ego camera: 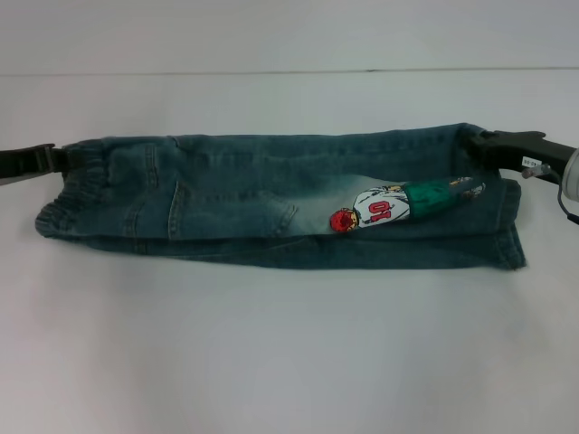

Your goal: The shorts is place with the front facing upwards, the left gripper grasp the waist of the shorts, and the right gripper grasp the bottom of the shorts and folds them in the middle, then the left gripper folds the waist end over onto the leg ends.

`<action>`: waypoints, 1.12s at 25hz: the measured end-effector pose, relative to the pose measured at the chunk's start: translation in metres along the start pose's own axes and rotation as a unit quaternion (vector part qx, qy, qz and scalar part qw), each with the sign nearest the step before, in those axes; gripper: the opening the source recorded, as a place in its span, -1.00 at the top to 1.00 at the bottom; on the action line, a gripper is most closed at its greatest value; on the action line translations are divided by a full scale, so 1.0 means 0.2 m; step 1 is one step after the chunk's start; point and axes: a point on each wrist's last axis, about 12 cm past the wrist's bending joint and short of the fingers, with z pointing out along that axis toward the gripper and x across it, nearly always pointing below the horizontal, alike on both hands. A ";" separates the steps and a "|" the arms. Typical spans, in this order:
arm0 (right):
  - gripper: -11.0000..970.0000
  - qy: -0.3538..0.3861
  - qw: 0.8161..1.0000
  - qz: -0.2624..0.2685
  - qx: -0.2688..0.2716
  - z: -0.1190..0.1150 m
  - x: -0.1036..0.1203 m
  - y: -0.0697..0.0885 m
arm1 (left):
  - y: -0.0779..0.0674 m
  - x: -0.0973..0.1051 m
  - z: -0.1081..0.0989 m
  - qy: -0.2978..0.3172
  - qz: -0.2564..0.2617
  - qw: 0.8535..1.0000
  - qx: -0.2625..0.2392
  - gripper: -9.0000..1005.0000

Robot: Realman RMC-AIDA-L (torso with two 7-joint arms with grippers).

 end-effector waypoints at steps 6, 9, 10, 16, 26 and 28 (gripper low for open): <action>0.68 0.011 1.000 -0.003 -0.008 0.01 0.00 0.02 | 0.00 -0.01 0.01 -0.005 0.000 1.000 -0.008 0.57; 0.67 0.012 1.000 -0.003 -0.007 0.01 0.01 0.01 | 0.01 -0.01 0.00 -0.006 -0.002 1.000 -0.011 0.38; 0.66 0.012 1.000 -0.002 -0.006 0.01 0.01 0.01 | 0.02 -0.01 0.00 -0.006 -0.003 1.000 -0.012 0.30; 0.09 0.009 1.000 0.003 -0.002 -0.01 0.01 -0.01 | 0.03 0.01 -0.01 -0.005 -0.005 1.000 -0.017 -0.18; -0.72 -0.008 0.999 0.033 -0.026 -0.09 -0.02 -0.06 | 0.06 0.00 -0.09 -0.016 -0.006 1.000 -0.008 -0.69; -0.83 -0.018 0.998 0.043 -0.044 -0.14 -0.04 -0.07 | 0.06 0.00 -0.12 -0.021 -0.005 1.000 0.000 -0.69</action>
